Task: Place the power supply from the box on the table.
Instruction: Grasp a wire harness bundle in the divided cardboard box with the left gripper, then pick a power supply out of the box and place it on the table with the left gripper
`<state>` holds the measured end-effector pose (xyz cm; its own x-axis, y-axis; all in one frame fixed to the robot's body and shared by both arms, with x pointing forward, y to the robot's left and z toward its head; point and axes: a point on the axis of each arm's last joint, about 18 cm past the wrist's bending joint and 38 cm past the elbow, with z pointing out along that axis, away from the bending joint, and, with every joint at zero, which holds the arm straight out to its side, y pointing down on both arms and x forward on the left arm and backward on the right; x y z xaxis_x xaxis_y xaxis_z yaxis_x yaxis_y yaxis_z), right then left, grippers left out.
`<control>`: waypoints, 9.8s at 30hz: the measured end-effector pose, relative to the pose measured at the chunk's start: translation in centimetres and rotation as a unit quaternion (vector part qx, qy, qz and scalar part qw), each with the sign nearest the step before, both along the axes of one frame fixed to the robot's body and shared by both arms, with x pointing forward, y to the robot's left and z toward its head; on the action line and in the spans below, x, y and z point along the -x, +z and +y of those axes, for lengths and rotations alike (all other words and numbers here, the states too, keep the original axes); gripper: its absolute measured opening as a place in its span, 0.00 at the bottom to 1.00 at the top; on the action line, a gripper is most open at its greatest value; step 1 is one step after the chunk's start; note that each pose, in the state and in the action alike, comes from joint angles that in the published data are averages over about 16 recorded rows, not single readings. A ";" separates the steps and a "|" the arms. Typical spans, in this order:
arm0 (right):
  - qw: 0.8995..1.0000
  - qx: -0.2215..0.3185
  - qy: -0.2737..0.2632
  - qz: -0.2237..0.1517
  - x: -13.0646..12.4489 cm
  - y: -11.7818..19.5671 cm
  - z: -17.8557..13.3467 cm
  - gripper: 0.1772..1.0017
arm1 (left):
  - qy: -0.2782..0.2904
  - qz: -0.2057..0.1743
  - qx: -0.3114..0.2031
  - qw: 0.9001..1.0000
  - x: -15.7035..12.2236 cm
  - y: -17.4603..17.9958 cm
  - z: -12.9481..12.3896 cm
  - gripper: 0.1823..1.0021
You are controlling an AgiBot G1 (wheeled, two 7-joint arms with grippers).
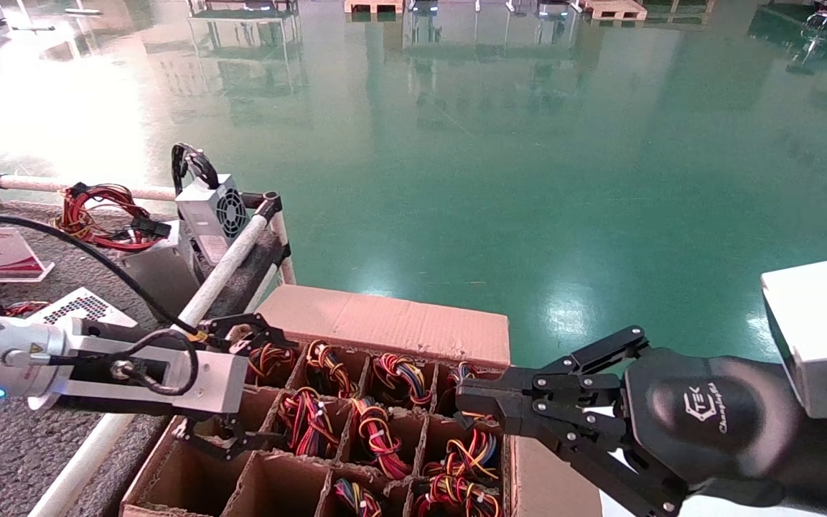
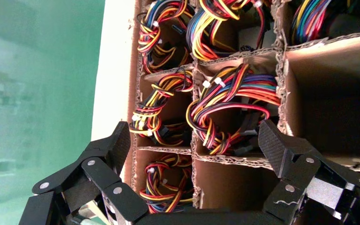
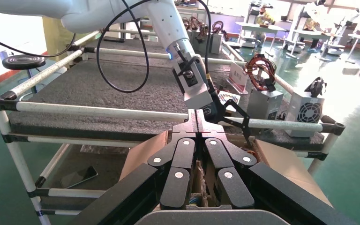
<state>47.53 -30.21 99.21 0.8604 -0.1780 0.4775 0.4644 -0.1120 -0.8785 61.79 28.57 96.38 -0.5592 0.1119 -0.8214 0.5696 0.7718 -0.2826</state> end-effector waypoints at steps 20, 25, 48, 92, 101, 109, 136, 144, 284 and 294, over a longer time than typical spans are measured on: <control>1.000 0.000 0.000 0.000 0.0 0.0 0.0 0.02 | 0.005 -0.010 -0.004 1.000 -1.8 -0.6 -0.9 0.99; 1.000 0.000 0.000 0.000 0.0 0.0 0.0 0.02 | 0.005 -0.009 -0.002 1.000 -2.1 -0.7 -1.0 0.99; 1.000 0.000 0.000 0.000 0.0 0.0 0.0 0.02 | 0.003 -0.003 0.008 1.000 -2.4 -1.3 -1.0 0.99; 1.000 0.000 0.000 0.000 0.0 0.0 0.0 0.02 | 0.009 0.013 0.023 1.000 -2.0 -2.2 -0.2 0.42; 1.000 0.000 0.000 0.000 0.0 0.0 0.0 0.02 | 0.010 0.016 0.027 0.999 -1.8 -2.2 0.0 0.23; 1.000 0.000 0.000 0.000 0.0 0.0 0.0 0.02 | 0.007 0.014 0.039 0.999 -1.5 -1.5 0.2 0.14; 1.000 0.000 0.000 0.000 0.0 0.0 0.0 0.02 | -0.053 -0.077 0.136 0.986 4.1 8.6 2.6 0.06; 1.000 0.000 0.000 0.000 0.0 0.0 0.0 0.02 | -0.063 -0.117 0.141 0.981 5.4 11.6 2.9 0.05; 1.000 0.000 0.000 0.000 0.0 0.0 0.0 0.02 | 0.339 -0.213 -0.014 0.916 1.4 25.2 20.9 0.05; 1.000 0.000 0.000 0.000 0.0 0.0 0.0 0.02 | 0.318 -0.220 -0.016 0.922 0.7 25.7 18.9 0.05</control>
<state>47.53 -30.21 99.21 0.8604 -0.1780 0.4775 0.4644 -0.1120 -0.8785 61.07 47.49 122.11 -0.1330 -0.0960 -0.9865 0.0531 0.9932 -0.1038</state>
